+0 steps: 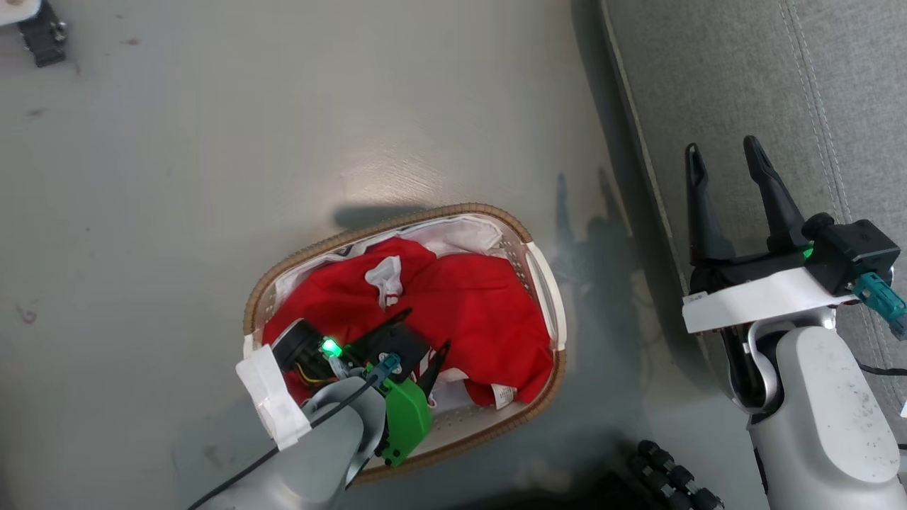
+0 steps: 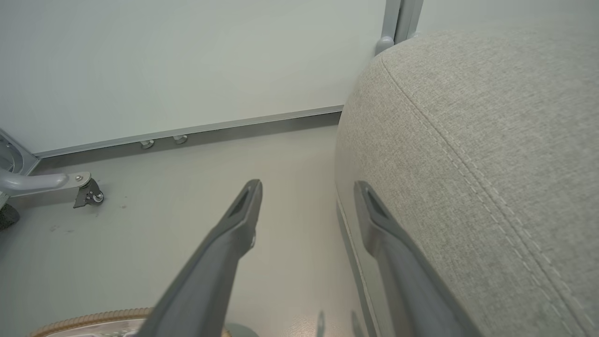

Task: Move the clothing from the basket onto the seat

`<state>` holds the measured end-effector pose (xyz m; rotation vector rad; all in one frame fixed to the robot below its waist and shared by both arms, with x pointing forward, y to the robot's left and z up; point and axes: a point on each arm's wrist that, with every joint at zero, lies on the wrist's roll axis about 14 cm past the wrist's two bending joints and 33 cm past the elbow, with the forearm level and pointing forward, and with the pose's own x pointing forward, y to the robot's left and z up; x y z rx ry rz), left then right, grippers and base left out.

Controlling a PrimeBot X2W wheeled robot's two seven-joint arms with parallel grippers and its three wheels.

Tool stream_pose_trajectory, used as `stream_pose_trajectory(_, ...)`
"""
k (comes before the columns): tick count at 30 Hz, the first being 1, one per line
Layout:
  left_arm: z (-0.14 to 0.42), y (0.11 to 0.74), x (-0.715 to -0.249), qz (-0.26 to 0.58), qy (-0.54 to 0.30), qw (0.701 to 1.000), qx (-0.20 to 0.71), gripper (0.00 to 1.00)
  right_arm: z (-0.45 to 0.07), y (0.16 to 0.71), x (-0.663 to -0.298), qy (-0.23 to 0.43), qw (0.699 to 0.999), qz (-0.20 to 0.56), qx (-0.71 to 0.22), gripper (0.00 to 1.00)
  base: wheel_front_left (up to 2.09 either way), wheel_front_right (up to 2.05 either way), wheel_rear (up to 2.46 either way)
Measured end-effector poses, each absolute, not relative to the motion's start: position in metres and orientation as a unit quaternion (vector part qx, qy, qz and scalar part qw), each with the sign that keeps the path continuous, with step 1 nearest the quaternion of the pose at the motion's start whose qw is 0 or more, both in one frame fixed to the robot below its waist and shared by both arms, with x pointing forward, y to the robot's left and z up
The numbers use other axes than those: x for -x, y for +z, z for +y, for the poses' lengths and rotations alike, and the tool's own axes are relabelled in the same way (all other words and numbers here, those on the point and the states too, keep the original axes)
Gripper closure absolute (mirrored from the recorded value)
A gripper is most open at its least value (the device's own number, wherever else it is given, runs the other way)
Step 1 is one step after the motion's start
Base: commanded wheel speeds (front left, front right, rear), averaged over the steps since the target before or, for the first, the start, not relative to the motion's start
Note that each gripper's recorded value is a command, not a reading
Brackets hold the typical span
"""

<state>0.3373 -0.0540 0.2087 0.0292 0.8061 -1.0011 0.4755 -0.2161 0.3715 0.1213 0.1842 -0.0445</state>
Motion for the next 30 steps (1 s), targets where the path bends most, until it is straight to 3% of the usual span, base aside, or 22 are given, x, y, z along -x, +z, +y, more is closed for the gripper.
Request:
stream_pose_trajectory(21,-0.075,0.142,-0.334,0.453,-0.488,0.745,-0.037,0.00,-0.243,0.337,-0.455,-0.064,0.985,0.144,-0.069,0.00,0.00,0.00,0.00)
stream_pose_trajectory(25,-0.079,0.139,-0.328,0.462,-0.496,0.734,-0.038,0.49,-0.244,0.337,-0.453,-0.065,0.985,0.147,-0.070,0.00,0.00,0.00,0.00)
stream_pose_trajectory(26,-0.080,0.139,-0.328,0.464,-0.494,0.734,-0.036,0.55,-0.244,0.336,-0.452,-0.065,0.984,0.148,-0.071,0.00,0.00,0.00,0.00)
stream_pose_trajectory(30,-0.078,0.133,-0.328,0.476,-0.487,0.731,-0.046,0.58,-0.244,0.335,-0.452,-0.065,0.984,0.149,-0.074,0.00,0.00,0.00,0.00)
